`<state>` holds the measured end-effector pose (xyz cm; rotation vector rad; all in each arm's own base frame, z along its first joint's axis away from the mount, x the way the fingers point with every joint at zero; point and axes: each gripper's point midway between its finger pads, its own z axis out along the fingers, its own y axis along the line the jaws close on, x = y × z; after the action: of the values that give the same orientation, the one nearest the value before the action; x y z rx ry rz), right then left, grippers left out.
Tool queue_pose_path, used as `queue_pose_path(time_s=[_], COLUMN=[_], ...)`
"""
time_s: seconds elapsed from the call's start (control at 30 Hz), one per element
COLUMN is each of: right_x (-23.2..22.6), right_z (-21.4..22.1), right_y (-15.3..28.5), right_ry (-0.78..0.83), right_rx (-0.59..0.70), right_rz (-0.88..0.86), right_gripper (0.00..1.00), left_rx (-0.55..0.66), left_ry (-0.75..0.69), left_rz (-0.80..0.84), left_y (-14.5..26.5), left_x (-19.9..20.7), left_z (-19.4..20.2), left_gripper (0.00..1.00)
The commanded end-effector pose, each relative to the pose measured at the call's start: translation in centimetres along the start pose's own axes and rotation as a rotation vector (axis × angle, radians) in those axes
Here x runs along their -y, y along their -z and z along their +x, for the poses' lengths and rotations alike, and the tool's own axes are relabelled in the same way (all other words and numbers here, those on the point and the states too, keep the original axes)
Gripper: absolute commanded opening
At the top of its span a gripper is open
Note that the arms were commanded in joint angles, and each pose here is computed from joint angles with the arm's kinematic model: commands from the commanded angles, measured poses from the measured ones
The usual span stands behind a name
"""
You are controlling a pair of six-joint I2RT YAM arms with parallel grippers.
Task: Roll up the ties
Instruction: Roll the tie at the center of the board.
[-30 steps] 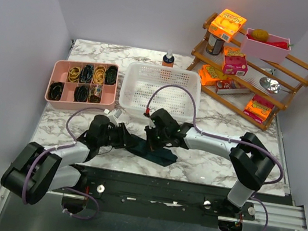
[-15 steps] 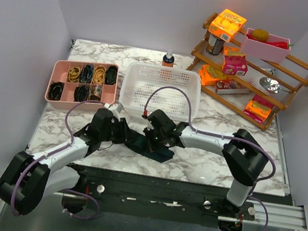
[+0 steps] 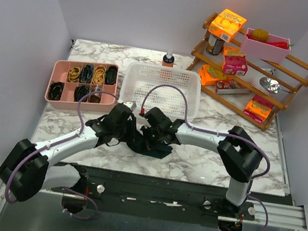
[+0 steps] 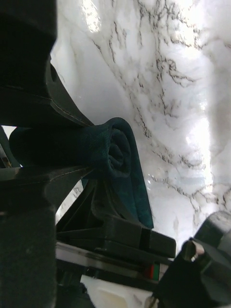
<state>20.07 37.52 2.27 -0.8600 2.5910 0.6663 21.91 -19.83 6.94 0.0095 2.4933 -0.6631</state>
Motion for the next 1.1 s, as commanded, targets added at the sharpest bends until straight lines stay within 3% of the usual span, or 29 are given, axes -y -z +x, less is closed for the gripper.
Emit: queue_pose_path(time_s=[0.0, 0.3, 0.7, 1.07], right_x=[0.3, 2.5, 8.5, 10.7], right_z=[-1.2, -2.3, -1.0, -0.1], right_y=[1.4, 5.3, 6.9, 7.3], right_ry=[0.015, -0.012, -0.096, -0.136], right_rx=[0.058, 0.158, 0.167, 0.159], right_rz=[0.043, 0.098, 0.203, 0.238], right_gripper=[0.01, 0.01, 0.01, 0.01], left_rx=[-0.013, 0.015, -0.026, -0.089], left_ry=[-0.050, -0.102, -0.175, -0.339], left_rz=[-0.200, -0.397, -0.619, -0.778], left_y=[0.9, 2.8, 4.1, 3.4], left_x=[-2.6, -4.8, -6.8, -5.1], left_z=[-0.2, -2.0, -1.2, -0.7], left_gripper=[0.10, 0.10, 0.10, 0.09])
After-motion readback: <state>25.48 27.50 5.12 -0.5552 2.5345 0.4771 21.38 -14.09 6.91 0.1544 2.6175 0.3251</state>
